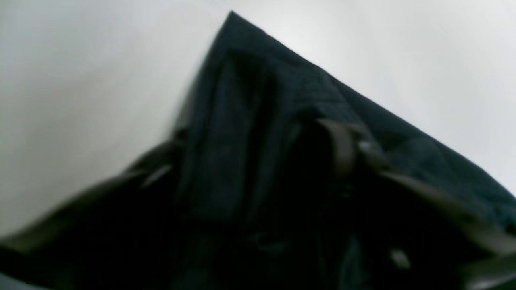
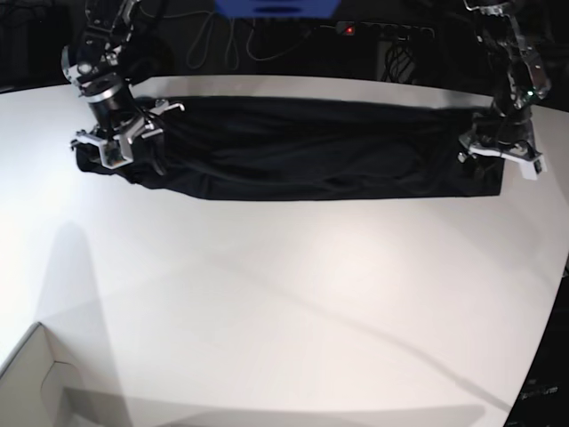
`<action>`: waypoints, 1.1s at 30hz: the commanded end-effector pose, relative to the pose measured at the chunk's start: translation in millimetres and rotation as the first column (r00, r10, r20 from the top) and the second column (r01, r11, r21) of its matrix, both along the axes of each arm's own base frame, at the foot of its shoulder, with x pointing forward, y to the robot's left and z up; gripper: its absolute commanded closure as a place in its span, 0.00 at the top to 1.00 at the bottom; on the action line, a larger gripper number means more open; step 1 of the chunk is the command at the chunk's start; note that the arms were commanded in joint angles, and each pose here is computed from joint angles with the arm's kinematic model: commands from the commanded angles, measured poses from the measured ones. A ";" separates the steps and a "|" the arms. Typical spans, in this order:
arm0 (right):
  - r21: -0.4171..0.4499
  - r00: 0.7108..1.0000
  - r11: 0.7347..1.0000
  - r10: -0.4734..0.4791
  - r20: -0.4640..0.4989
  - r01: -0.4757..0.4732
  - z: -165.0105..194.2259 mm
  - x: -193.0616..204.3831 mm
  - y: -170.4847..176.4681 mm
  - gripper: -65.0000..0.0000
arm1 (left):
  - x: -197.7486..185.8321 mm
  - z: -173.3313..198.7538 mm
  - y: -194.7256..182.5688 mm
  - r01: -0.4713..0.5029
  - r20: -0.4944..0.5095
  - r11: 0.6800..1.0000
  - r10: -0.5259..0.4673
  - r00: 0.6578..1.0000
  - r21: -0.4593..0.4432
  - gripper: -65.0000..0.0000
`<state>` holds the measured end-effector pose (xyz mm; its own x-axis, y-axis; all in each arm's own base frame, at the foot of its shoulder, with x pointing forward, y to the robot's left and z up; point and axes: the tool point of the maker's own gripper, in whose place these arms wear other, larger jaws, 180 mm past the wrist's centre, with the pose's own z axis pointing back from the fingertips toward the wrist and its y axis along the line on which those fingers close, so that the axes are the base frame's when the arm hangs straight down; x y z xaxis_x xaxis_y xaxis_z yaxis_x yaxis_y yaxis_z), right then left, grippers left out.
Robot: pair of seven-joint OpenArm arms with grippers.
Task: Layout the t-shirt on the table in an organized manner, then fold the t-shirt properly
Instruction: 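Grip both ends of the black strip with both grippers, then fold the strip end with the left gripper toward the right gripper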
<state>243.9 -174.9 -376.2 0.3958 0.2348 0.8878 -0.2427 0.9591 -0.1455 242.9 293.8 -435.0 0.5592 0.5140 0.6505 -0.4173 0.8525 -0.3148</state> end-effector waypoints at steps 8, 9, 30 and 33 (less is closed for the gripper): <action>0.003 0.999 1.000 -0.003 0.055 0.003 13.6 6.1 -2.7 0.50 | -15.8 -31.3 -11.9 0.004 -0.138 0.997 -0.015 0.990 -0.078 0.00; 0.003 0.999 1.000 -0.003 0.055 0.003 13.6 6.1 -2.7 0.50 | -15.8 -31.1 -11.1 0.005 -0.138 0.997 -0.015 0.990 -0.075 0.00; 0.034 0.999 0.998 -0.049 -0.018 0.050 -17.4 2.4 -18.1 0.50 | 68.3 77.6 34.0 0.071 0.109 0.990 -0.085 0.990 0.124 0.00; 0.036 0.997 0.997 -0.069 -0.045 0.071 -27.1 -2.6 -26.4 0.50 | 73.4 97.5 26.8 0.085 0.157 0.985 -0.109 0.982 0.151 0.00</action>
<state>236.9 -194.8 -414.7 0.4882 0.1734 0.8553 -0.1957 0.9769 -0.0864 309.1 315.2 -353.7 0.5193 0.3772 0.7668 -0.2959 0.9212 -0.2527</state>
